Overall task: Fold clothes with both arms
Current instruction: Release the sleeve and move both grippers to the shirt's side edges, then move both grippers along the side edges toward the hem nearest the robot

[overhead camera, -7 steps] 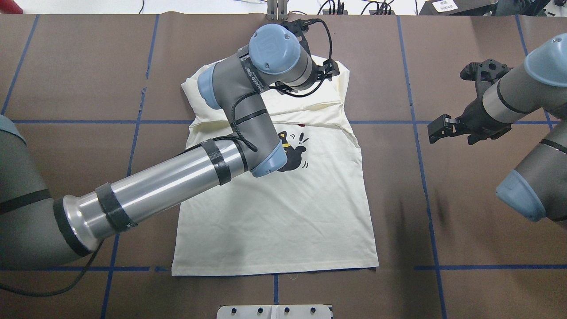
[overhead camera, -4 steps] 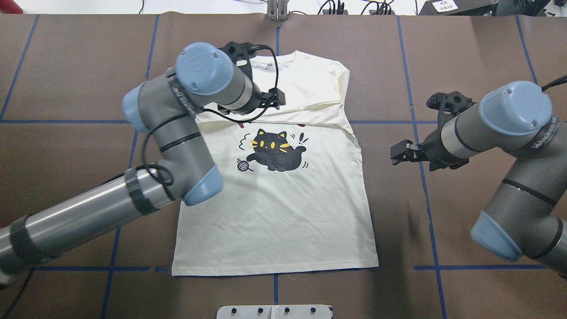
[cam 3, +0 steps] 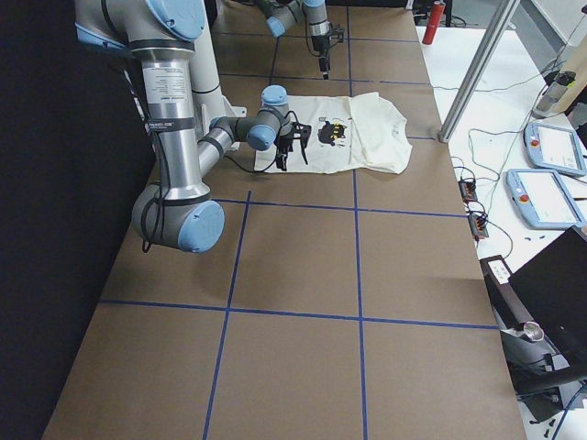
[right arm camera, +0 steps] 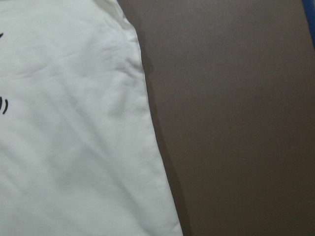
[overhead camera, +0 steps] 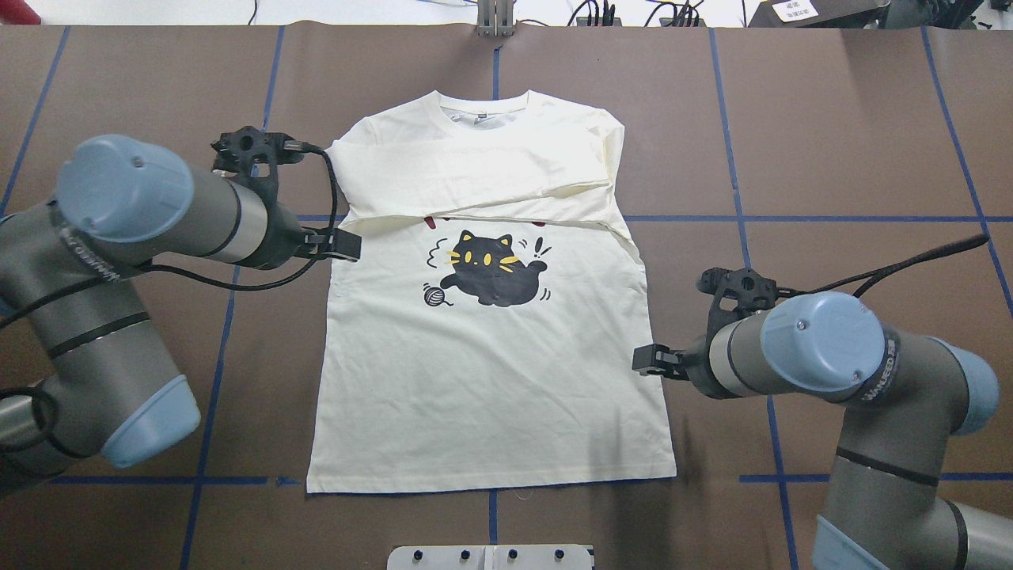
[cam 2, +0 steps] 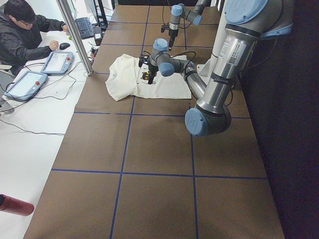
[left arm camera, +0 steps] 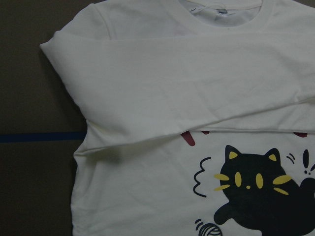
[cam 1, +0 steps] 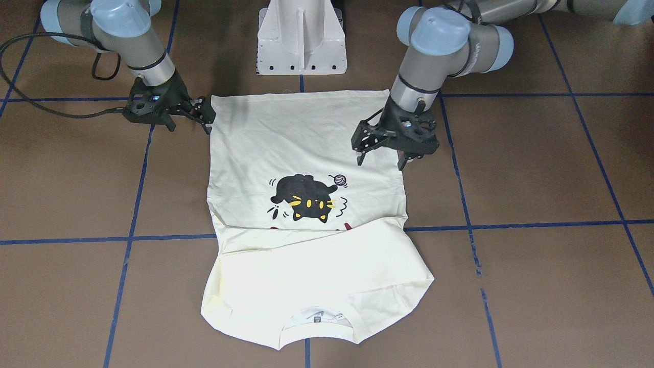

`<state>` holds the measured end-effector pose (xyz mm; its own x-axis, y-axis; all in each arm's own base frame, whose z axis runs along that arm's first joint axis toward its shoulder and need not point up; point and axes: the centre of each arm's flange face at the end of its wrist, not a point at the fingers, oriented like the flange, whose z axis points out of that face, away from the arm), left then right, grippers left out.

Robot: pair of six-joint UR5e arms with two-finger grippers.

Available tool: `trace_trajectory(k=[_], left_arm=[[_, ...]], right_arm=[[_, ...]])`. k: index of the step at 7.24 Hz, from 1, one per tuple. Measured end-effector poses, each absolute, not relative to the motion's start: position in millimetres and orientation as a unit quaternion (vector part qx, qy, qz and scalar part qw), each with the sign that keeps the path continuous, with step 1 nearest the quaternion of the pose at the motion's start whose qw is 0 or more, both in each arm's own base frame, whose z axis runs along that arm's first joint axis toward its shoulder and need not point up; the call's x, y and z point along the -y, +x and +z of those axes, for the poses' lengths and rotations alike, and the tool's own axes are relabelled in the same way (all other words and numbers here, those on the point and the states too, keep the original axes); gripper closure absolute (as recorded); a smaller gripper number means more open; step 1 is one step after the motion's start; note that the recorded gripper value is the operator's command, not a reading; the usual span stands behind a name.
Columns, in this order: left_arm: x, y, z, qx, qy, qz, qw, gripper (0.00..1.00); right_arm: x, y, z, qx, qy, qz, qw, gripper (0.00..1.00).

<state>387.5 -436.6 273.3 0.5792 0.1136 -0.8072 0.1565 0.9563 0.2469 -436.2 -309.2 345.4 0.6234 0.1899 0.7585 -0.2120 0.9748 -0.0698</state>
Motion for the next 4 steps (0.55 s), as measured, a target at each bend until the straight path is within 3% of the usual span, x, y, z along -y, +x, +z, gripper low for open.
trace_trajectory(k=[4], left_arm=[[422.5, 351.2, 270.7, -0.433, 0.137, -0.016, 0.891, 0.00]], right_arm=[[230.9, -471.3, 366.9, 0.397, 0.007, 0.086, 0.914, 0.00]])
